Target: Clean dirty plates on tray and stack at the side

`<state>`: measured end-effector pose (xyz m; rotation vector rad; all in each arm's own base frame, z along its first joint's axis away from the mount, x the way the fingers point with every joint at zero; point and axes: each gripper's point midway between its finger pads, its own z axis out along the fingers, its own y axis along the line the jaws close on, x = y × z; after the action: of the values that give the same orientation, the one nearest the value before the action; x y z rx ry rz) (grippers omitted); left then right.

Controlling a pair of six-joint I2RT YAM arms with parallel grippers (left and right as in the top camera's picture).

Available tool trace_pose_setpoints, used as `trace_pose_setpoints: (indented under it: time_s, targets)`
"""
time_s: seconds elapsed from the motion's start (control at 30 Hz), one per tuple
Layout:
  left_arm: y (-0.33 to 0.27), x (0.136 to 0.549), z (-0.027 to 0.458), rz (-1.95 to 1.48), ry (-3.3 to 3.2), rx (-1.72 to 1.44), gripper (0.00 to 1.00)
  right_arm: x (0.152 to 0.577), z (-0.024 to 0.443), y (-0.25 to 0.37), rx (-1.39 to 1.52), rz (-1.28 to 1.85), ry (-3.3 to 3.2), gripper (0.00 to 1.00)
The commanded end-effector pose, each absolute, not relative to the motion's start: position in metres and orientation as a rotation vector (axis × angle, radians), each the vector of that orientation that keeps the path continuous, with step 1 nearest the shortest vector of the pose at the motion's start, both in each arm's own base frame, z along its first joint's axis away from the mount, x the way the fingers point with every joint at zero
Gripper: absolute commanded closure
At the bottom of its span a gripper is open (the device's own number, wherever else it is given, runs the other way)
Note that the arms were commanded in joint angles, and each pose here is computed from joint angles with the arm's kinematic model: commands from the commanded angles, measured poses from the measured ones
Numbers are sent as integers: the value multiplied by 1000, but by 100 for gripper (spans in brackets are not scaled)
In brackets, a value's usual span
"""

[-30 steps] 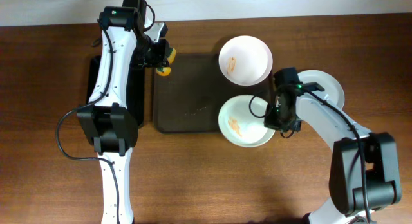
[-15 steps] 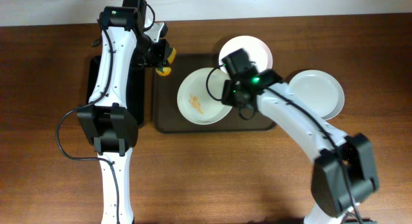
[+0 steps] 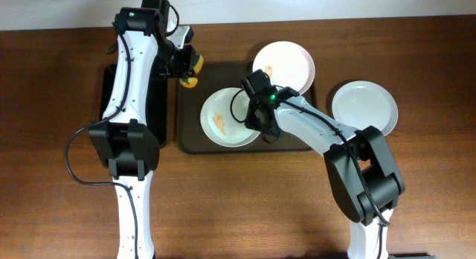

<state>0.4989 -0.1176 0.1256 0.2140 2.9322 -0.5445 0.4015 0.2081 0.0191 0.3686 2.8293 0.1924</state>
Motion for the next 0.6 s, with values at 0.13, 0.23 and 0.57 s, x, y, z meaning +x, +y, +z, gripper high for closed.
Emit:
trace_pose_setpoints:
  time_s: [0.13,0.23,0.57]
  targets:
    - [-116,503,130,-529,2907,242,99,423,32,206,-26,426,2835,47]
    - [-116,504,130,-529,2900,243,99,429,35,188,-37,514,2838,46]
    - [-116,504,130,-529,2900,243,99,434,26,179,-56,625,2846,50]
